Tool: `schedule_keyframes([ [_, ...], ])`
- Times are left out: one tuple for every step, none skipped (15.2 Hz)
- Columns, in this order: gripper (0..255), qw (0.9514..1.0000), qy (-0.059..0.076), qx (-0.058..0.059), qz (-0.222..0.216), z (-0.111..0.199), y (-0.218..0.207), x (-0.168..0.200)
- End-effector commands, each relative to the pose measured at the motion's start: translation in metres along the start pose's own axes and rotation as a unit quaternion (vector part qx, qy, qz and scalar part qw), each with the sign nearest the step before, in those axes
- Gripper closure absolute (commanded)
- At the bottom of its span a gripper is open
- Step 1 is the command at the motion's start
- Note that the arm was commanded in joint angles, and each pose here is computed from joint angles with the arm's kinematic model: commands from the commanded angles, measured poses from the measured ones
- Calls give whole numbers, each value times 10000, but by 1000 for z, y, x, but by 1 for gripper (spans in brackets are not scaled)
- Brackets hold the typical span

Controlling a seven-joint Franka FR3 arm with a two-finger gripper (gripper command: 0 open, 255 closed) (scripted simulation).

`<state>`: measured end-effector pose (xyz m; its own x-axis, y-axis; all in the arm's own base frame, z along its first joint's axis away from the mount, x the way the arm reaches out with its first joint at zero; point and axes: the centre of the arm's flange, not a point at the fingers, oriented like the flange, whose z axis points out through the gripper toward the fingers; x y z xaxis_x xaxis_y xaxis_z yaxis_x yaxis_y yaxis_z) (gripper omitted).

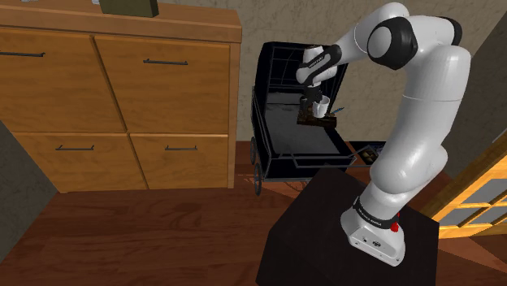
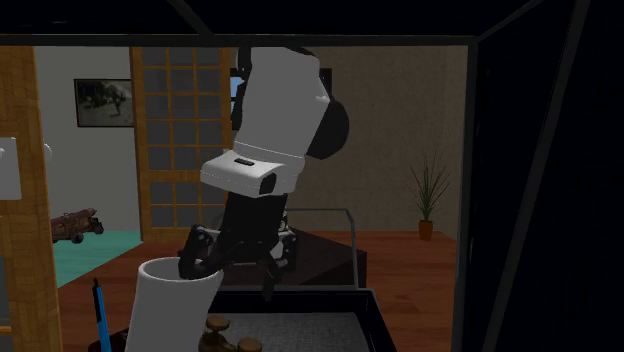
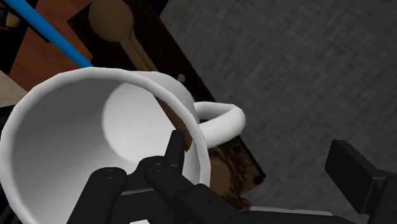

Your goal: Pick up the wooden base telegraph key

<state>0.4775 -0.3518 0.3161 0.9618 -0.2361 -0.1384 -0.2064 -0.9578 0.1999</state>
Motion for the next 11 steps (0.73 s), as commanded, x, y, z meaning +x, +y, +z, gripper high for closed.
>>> schedule_keyframes([
  [255,9978,-19,590,306,14,-19,1],
  [255,9978,-21,590,306,13,-20,-3],
  [255,9978,-22,585,317,23,-18,-2],
  [255,9978,-10,590,306,16,-12,0],
  [255,9978,-10,590,306,11,-11,-1],
  [255,9978,-10,590,306,6,-10,-2],
  [255,9978,-10,590,306,1,-9,-3],
  [255,9978,-10,590,306,-4,-8,-3],
  [255,9978,-10,590,306,-9,-7,-4],
  [255,9978,-10,590,306,-14,-6,-5],
  [255,9978,-10,590,306,-19,-5,-5],
])
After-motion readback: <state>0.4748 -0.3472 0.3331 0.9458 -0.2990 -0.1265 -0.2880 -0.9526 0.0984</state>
